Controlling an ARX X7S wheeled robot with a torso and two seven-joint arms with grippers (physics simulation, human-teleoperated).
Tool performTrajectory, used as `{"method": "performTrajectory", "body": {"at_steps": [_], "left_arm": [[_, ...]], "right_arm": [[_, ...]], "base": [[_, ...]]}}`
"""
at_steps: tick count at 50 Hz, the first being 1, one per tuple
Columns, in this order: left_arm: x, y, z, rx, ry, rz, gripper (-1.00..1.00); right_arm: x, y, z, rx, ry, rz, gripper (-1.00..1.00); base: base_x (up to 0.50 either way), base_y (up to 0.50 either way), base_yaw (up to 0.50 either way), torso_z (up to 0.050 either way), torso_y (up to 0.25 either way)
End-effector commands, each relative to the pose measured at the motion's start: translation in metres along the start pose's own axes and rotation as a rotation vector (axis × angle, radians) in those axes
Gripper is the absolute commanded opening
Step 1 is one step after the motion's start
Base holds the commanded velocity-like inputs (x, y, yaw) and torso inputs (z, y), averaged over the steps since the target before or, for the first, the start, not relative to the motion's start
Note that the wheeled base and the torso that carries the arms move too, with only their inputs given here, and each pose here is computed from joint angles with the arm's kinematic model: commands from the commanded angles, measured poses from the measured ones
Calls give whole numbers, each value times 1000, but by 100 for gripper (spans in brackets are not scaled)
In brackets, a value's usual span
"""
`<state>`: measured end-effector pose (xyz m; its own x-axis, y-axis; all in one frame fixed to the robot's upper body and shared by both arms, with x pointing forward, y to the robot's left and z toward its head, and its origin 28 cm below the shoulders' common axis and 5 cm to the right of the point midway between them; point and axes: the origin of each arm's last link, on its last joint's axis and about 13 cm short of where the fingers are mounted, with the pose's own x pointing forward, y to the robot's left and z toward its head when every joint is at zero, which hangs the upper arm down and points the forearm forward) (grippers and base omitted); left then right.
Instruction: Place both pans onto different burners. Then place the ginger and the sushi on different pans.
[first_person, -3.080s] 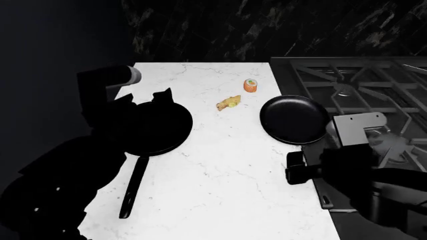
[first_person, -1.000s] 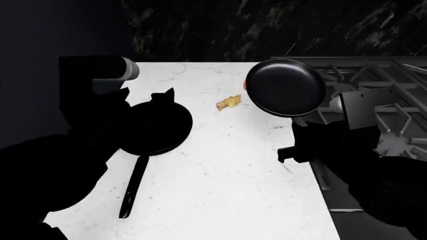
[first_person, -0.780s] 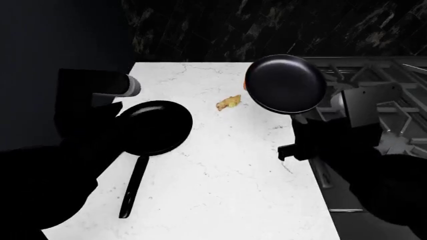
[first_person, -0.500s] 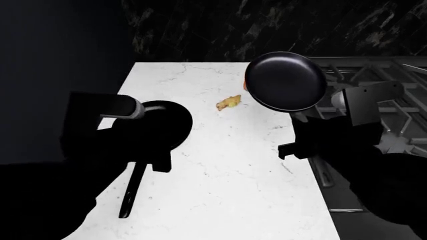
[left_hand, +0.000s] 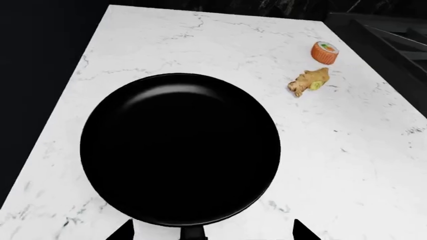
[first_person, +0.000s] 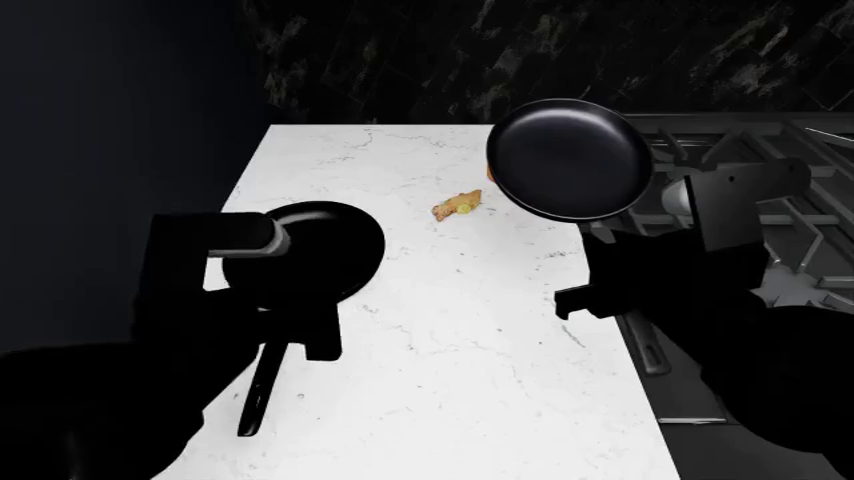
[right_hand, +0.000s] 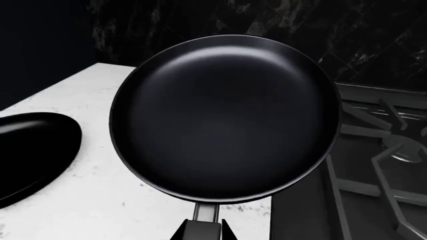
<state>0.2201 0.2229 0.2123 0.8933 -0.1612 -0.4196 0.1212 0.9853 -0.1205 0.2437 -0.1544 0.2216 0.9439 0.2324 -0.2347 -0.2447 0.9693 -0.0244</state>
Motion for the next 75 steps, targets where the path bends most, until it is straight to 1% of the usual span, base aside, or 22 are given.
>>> {"method": "performTrajectory", "body": {"at_steps": [1, 13, 19, 34, 44, 50, 56, 61, 62, 69, 75], "left_arm": [[5, 11, -11, -9, 75, 94, 100], [10, 12, -23, -11, 137, 91, 100], [11, 11, -25, -1, 144, 79, 100], [22, 14, -32, 15, 178, 84, 100], [28, 16, -37, 0, 213, 96, 100], [29, 16, -44, -21, 264, 98, 100], [29, 17, -47, -40, 285, 107, 100], [28, 16, -49, -40, 293, 99, 100], [27, 15, -49, -43, 288, 92, -100], [21, 13, -45, -52, 237, 70, -100], [16, 12, -43, -35, 195, 56, -100]], "right_arm": [[-2, -3, 9, -9, -56, -32, -100], [-2, -4, 10, -9, -58, -36, -100], [-3, -3, 10, -10, -60, -36, -100], [-4, -2, 11, -14, -60, -34, -100], [-5, -2, 12, -15, -64, -35, -100], [-5, -2, 12, -13, -67, -36, -100], [-5, -2, 9, -3, -70, -33, -100], [-6, -2, 9, -4, -71, -32, -100], [-6, -2, 9, -4, -72, -32, -100], [-7, -1, 10, -8, -74, -32, -100], [-8, -1, 10, -12, -78, -31, -100]], "base": [[0, 6, 8, 0, 10], [-4, 6, 8, 0, 1], [-4, 7, 9, 0, 2], [-2, 8, 9, 0, 1], [-4, 10, 10, 0, 0], [-2, 10, 10, 0, 0], [-2, 9, 10, 0, 0], [-3, 9, 10, 0, 0], [0, 8, 10, 0, 0], [-6, 9, 11, 0, 0], [-6, 9, 12, 0, 0]]}}
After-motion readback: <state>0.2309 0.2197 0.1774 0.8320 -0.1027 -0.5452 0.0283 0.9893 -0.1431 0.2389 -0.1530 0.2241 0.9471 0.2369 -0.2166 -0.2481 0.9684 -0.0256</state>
